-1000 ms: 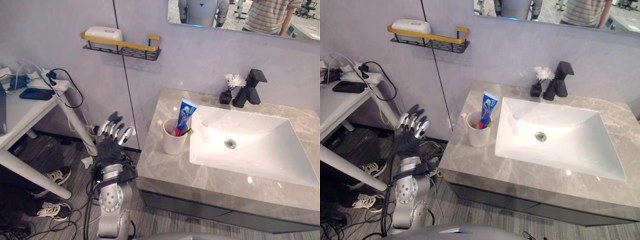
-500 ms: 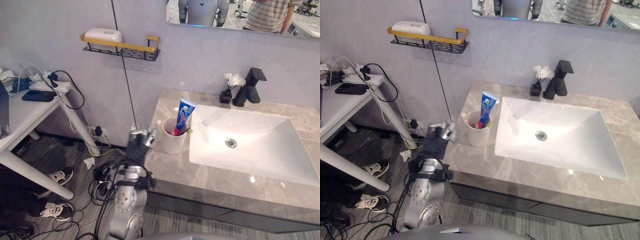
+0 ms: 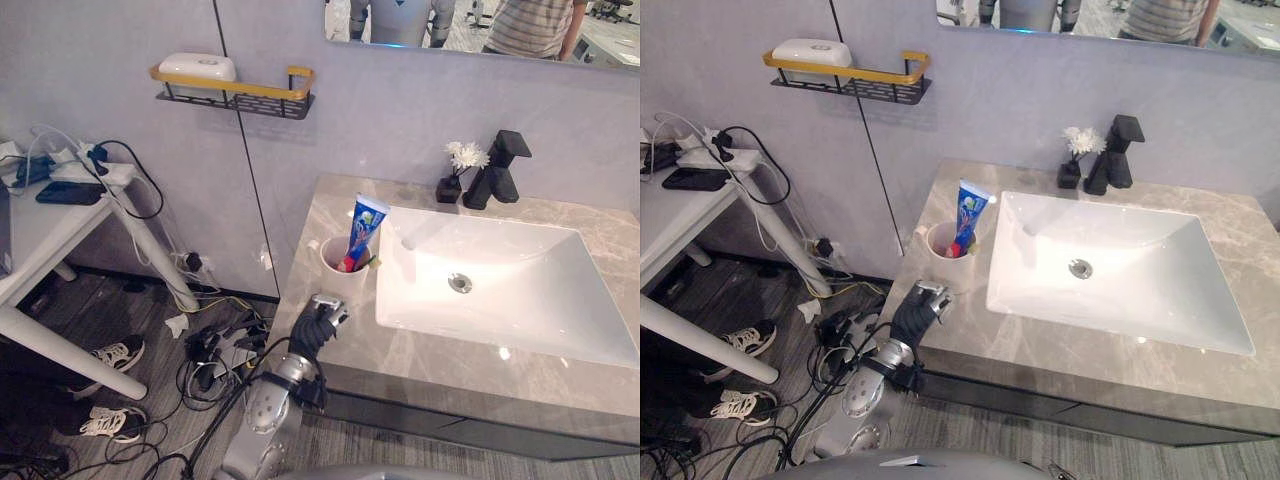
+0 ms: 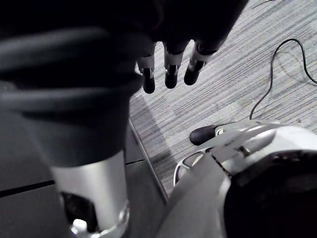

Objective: Organize washtable

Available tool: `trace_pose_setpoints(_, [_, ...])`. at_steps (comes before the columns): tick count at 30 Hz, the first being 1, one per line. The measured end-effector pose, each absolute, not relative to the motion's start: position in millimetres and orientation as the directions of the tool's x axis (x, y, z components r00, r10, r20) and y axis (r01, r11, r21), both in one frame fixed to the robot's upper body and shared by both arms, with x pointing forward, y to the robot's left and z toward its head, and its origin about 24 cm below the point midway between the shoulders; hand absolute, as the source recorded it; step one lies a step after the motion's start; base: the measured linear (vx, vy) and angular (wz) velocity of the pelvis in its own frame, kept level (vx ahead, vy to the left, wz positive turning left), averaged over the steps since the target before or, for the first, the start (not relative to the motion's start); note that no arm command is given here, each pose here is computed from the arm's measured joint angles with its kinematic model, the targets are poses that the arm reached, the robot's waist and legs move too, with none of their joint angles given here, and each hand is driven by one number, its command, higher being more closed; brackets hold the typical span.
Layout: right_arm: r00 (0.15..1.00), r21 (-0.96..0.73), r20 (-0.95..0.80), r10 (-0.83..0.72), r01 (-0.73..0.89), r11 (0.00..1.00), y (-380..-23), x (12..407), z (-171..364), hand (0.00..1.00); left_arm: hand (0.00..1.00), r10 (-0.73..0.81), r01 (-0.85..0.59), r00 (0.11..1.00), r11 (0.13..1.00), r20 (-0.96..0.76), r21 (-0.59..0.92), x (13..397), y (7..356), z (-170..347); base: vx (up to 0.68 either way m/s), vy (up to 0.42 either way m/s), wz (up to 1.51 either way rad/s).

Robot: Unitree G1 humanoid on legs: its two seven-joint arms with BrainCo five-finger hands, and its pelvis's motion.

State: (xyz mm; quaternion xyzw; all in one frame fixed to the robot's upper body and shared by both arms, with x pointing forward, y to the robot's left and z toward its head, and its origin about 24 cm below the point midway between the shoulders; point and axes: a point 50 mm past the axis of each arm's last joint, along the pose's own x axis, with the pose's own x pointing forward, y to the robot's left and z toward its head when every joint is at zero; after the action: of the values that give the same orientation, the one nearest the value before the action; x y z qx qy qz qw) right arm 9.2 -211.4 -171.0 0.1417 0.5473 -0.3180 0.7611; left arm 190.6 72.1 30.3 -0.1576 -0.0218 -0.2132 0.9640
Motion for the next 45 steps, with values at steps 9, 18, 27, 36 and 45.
trace_pose_setpoints(9, [0.205, -0.119, -0.922, -0.328, 0.657, 0.744, -210, 14, -171, 0.0, 1.0, -0.406, 0.418, 0.908, 0.865, 0.103, -0.279, 196, 74, 30, 0.01, -0.002, -0.02])
trace_pose_setpoints(18, [0.195, -0.115, -0.921, -0.336, 0.69, 0.714, -211, 13, -171, 0.0, 1.0, -0.316, 0.324, 0.946, 0.908, 0.073, -0.266, 204, 92, 23, 0.0, 0.001, -0.02])
trace_pose_setpoints(27, [0.188, -0.109, -0.921, -0.341, 0.716, 0.689, -210, 13, -171, 0.0, 1.0, -0.282, 0.292, 0.956, 0.919, 0.078, -0.263, 210, 98, 24, 0.0, 0.001, -0.01])
trace_pose_setpoints(36, [0.192, -0.106, -0.92, -0.342, 0.719, 0.687, -210, 14, -171, 0.0, 1.0, -0.246, 0.262, 0.965, 0.932, 0.09, -0.252, 218, 104, 27, 0.01, 0.001, -0.04])
trace_pose_setpoints(45, [0.196, -0.104, -0.918, -0.344, 0.719, 0.687, -211, 16, -171, 0.0, 1.0, -0.258, 0.275, 0.961, 0.931, 0.103, -0.239, 225, 101, 30, 0.0, 0.0, -0.01])
